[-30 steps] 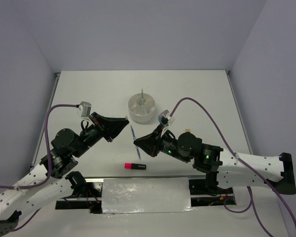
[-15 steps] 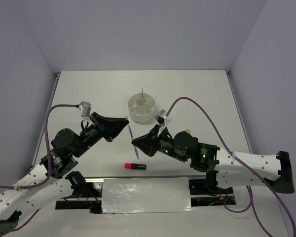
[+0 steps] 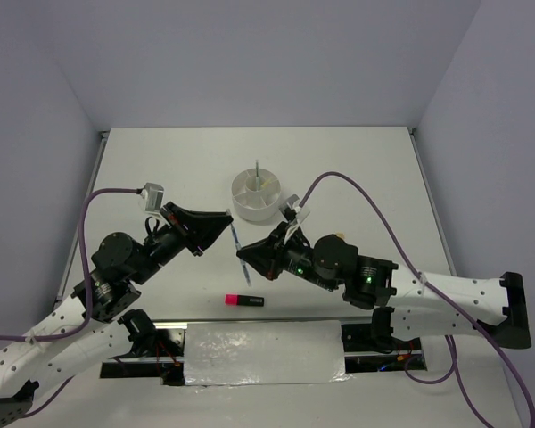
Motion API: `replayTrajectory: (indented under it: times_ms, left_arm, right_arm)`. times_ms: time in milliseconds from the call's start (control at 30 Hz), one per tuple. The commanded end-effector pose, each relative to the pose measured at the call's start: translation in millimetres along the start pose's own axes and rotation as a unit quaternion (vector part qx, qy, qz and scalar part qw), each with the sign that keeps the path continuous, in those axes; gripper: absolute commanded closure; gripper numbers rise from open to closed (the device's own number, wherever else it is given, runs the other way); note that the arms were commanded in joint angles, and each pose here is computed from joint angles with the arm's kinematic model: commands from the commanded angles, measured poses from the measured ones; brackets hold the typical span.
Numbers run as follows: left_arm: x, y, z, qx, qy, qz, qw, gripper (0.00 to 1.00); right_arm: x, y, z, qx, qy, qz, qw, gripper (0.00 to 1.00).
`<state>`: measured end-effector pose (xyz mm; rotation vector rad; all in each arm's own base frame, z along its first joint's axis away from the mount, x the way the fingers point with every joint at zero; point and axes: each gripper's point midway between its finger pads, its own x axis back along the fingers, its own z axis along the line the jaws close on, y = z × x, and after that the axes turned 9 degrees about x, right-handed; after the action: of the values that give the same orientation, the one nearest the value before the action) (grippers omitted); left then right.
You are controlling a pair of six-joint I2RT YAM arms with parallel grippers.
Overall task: Sort the stationery into containers
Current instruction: Close the pen cap on the pen.
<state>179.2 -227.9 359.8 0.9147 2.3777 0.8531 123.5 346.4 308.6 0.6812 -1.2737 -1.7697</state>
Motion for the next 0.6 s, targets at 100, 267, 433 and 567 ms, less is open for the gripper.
replayTrajectory:
  times_ms: [100,267,433,567]
  left_arm:
    - [0.7,7.6,-13.7,0.008,-0.027,-0.012,1.000,1.00]
    - [1.1,5.9,-16.5,0.015,-0.033,-0.007,0.999,1.00]
    - [1.4,3.4,-17.6,0.021,-0.035,-0.001,0.999,0.96]
    - [3.2,4.0,-18.3,0.023,-0.035,-0.001,0.999,0.80]
  right_arm:
    - [-3.6,41.6,10.7,0.007,0.000,-0.049,0.999,1.00]
    - [-8.8,51.9,10.0,0.016,-0.010,-0.063,0.998,1.00]
    - [-9.8,72.0,3.4,0.035,-0.036,-0.093,0.994,1.00]
    - [-10.8,86.6,0.1,0.056,-0.052,-0.112,0.991,1.00]
